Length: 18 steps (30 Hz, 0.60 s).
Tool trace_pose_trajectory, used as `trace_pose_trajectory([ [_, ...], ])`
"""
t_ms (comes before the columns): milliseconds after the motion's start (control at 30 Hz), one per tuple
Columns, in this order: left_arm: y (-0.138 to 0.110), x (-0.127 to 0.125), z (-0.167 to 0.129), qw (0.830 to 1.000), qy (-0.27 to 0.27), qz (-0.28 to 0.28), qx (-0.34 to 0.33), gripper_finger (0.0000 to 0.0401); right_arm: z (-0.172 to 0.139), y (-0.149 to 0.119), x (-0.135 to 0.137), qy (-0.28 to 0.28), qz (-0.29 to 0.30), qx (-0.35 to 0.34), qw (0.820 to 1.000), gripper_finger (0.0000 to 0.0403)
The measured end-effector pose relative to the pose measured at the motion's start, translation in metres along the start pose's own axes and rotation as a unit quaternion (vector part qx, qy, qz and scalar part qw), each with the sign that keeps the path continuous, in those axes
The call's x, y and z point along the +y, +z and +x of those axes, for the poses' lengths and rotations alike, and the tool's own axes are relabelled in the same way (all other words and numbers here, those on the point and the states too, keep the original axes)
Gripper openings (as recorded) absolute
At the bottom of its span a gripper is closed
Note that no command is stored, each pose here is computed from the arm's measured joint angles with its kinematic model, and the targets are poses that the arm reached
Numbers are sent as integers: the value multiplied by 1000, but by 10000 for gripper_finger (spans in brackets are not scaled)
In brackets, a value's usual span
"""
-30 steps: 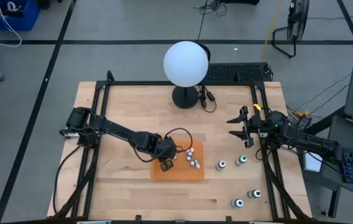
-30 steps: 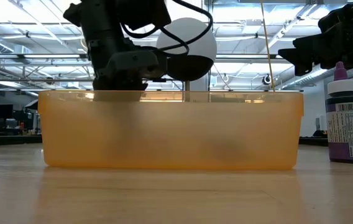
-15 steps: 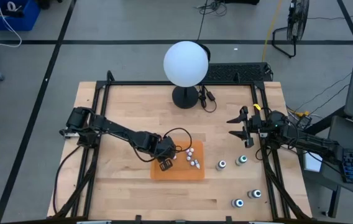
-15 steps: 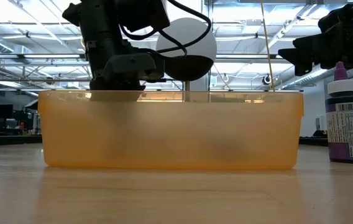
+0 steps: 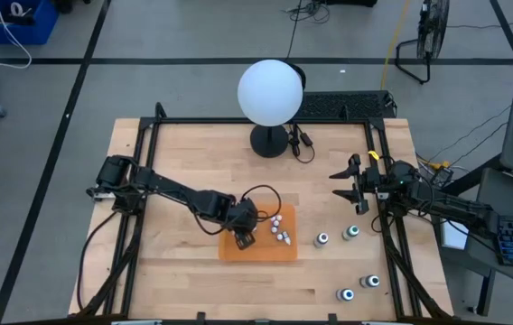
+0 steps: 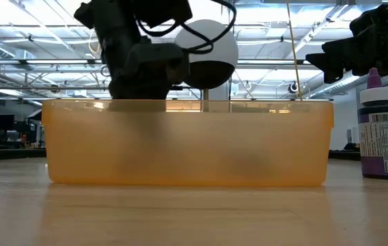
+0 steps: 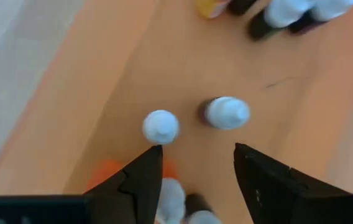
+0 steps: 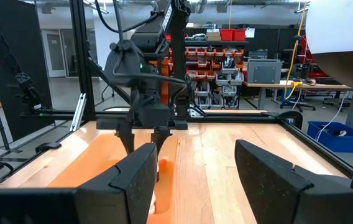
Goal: Pick & Place food coloring
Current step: Put the large green food coloring bottle into the orange container
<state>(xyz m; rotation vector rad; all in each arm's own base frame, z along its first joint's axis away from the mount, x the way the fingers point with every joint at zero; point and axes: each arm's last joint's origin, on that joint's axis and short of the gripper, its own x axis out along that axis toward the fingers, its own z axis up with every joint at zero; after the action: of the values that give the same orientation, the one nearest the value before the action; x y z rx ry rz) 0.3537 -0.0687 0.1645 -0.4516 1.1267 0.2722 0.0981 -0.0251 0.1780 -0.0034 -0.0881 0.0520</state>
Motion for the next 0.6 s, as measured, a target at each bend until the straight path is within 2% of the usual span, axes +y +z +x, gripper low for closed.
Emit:
trace_pose_trajectory([
  [167,14,-7,-9,999,-46,0,3,198,0,0,0,0,0,0,1000,207],
  [267,23,-14,-21,997,-68,40,-5,193,0,0,0,0,0,0,1000,207],
  [433,31,-21,-64,991,-23,99,-92,187,0,0,0,0,0,0,1000,206],
  [600,18,-18,-122,969,33,135,-205,187,0,0,0,0,0,0,1000,205],
])
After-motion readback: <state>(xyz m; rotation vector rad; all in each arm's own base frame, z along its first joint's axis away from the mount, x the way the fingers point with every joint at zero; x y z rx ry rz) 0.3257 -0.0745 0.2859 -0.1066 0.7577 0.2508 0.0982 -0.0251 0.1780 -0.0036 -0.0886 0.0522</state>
